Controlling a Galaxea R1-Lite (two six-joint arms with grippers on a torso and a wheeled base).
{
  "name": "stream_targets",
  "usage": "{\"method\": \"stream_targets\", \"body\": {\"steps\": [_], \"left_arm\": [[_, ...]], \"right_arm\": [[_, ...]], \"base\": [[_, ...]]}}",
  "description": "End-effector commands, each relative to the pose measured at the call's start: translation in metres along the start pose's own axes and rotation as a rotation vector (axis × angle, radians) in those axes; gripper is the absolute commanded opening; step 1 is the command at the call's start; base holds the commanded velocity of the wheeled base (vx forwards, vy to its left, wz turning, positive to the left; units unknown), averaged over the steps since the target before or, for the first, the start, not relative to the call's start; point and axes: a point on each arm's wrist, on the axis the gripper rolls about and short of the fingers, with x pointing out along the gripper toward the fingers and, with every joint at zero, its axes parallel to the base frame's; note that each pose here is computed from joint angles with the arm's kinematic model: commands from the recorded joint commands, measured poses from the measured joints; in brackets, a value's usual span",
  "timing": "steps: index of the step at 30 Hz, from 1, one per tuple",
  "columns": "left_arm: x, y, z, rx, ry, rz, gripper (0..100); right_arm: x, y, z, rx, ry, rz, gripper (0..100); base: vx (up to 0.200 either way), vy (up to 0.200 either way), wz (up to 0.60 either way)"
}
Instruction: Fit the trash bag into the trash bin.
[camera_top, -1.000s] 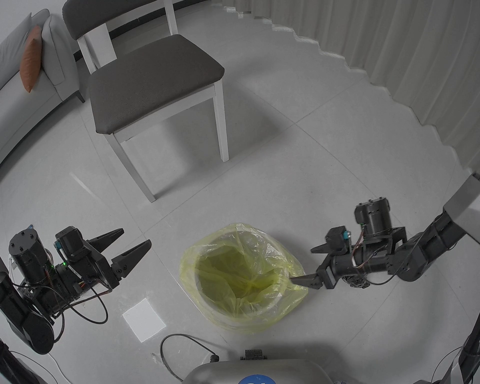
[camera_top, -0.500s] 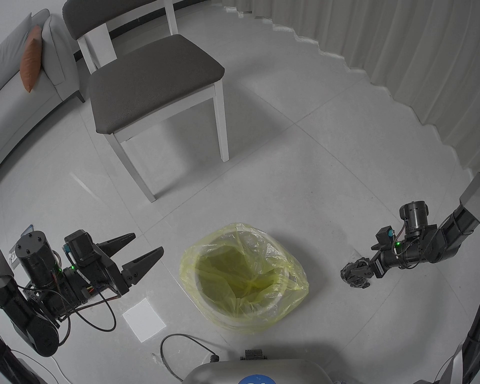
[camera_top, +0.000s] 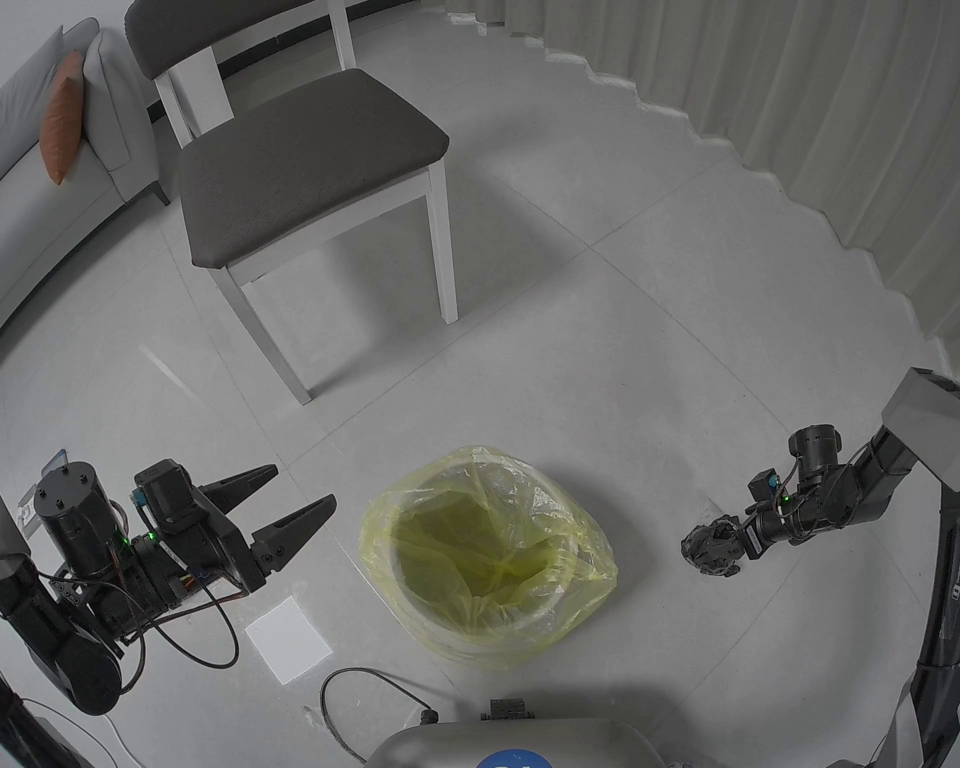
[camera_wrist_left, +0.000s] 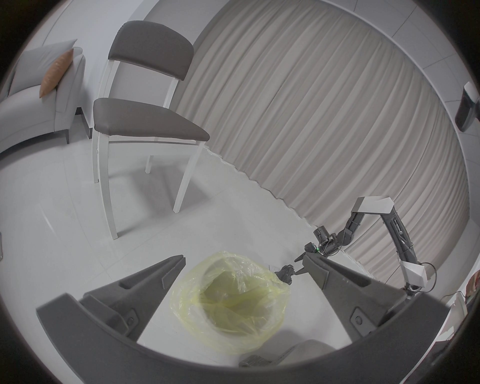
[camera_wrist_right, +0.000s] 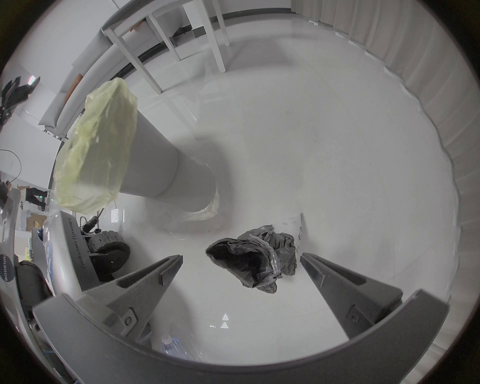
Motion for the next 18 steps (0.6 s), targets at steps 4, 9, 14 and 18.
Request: {"method": "stream_targets", "body": {"steps": [4, 9, 14, 18], "left_arm": [[0.005, -0.006, 0.004, 0.032, -0.031, -0.009, 100], [0.006, -0.009, 0.004, 0.034, -0.03, -0.015, 100], [0.008, -0.009, 0.005, 0.037, -0.037, -0.015, 100], [0.008, -0.011, 0.005, 0.038, -0.036, -0.021, 100]], "right_arm": [[0.037, -0.01, -0.009, 0.015, 0.028, 0.017, 100], [0.042, -0.016, -0.003, 0.012, 0.024, 0.012, 0], [0.043, -0.019, -0.002, 0.013, 0.021, 0.007, 0], [0.041, -0.019, -0.002, 0.01, 0.019, 0.004, 0]], "base": [[0.0, 0.0, 0.0], [0.0, 0.0, 0.0], [0.0, 0.0, 0.0], [0.0, 0.0, 0.0]]}}
